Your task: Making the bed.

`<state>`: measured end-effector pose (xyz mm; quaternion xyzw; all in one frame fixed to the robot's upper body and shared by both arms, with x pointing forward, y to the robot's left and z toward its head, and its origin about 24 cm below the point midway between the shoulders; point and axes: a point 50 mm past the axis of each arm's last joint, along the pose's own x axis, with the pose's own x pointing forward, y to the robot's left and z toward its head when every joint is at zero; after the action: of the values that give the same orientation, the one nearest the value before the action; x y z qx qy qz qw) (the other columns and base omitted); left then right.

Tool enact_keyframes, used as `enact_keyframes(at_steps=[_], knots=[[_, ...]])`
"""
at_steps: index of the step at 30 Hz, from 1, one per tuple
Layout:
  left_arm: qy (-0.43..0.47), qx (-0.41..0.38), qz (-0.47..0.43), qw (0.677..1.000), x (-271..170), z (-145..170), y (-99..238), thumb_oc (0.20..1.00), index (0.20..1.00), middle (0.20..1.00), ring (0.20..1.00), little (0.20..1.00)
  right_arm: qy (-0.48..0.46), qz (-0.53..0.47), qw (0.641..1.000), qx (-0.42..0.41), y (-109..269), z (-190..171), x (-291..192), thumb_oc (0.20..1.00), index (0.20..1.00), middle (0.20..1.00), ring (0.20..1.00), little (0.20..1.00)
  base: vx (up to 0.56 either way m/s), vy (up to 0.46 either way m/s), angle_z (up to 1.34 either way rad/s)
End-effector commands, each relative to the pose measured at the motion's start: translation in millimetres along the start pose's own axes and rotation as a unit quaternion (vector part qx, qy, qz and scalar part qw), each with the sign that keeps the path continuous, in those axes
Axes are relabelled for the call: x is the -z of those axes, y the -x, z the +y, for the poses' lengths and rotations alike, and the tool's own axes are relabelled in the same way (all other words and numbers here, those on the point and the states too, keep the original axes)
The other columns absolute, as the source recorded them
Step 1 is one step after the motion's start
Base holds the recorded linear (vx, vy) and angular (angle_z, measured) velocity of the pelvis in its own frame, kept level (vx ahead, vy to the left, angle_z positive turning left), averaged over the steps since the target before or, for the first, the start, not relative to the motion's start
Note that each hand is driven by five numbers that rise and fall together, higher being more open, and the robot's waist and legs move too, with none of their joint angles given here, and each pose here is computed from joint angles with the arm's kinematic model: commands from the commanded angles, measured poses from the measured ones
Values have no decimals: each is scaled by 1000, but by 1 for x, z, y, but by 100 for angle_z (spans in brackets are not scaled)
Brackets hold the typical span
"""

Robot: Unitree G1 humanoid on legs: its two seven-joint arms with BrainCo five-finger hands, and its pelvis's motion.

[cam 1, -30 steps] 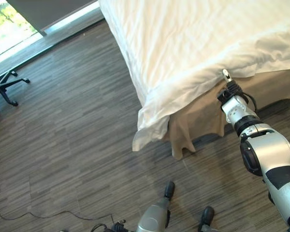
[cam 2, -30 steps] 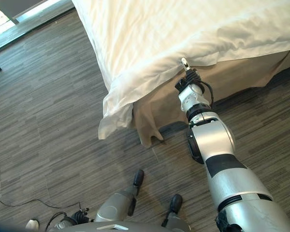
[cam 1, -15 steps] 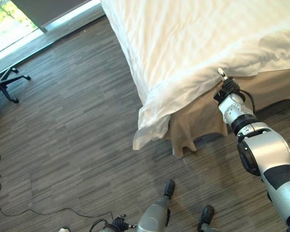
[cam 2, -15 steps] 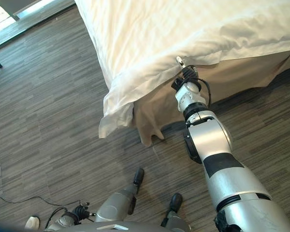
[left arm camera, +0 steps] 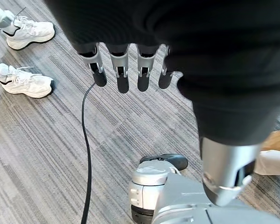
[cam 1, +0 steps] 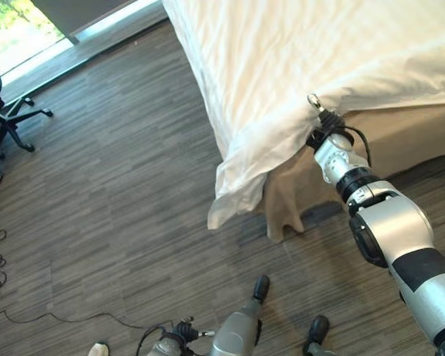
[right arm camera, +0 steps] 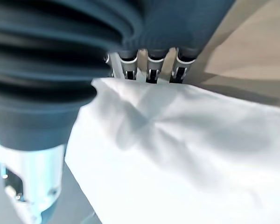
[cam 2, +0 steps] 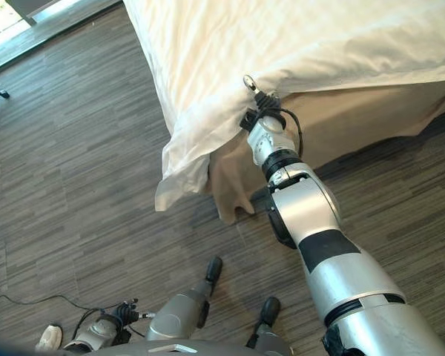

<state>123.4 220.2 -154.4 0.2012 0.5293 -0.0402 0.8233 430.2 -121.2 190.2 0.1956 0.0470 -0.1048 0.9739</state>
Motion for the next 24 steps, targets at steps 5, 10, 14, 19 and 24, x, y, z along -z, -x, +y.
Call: enact_keyframes(at_steps=[5,10,14,19,24], knots=[[28,-35,8,999,-8,19,-3,1000,1000,1000,1000,1000,26,-43,993,-111,21,72,-19,1000,1000,1000,1000,1000,0,0,0],[32,-23,12,999,-3,12,-2,1000,1000,1000,1000,1000,49,-29,997,-54,8,36,-14,200,200,200,200,200,-1,6,1],[27,-17,17,999,3,7,-1,1000,1000,1000,1000,1000,59,-11,998,-29,3,16,-4,200,200,200,200,200,0,0,0],[19,-4,19,1000,8,0,1,1000,1000,1000,1000,1000,41,21,999,9,-3,-18,14,200,200,200,200,200,-4,1,-1],[5,16,22,1000,14,-10,3,1000,1000,1000,1000,1000,2,52,990,133,-4,-112,39,200,200,200,200,200,-24,16,4]])
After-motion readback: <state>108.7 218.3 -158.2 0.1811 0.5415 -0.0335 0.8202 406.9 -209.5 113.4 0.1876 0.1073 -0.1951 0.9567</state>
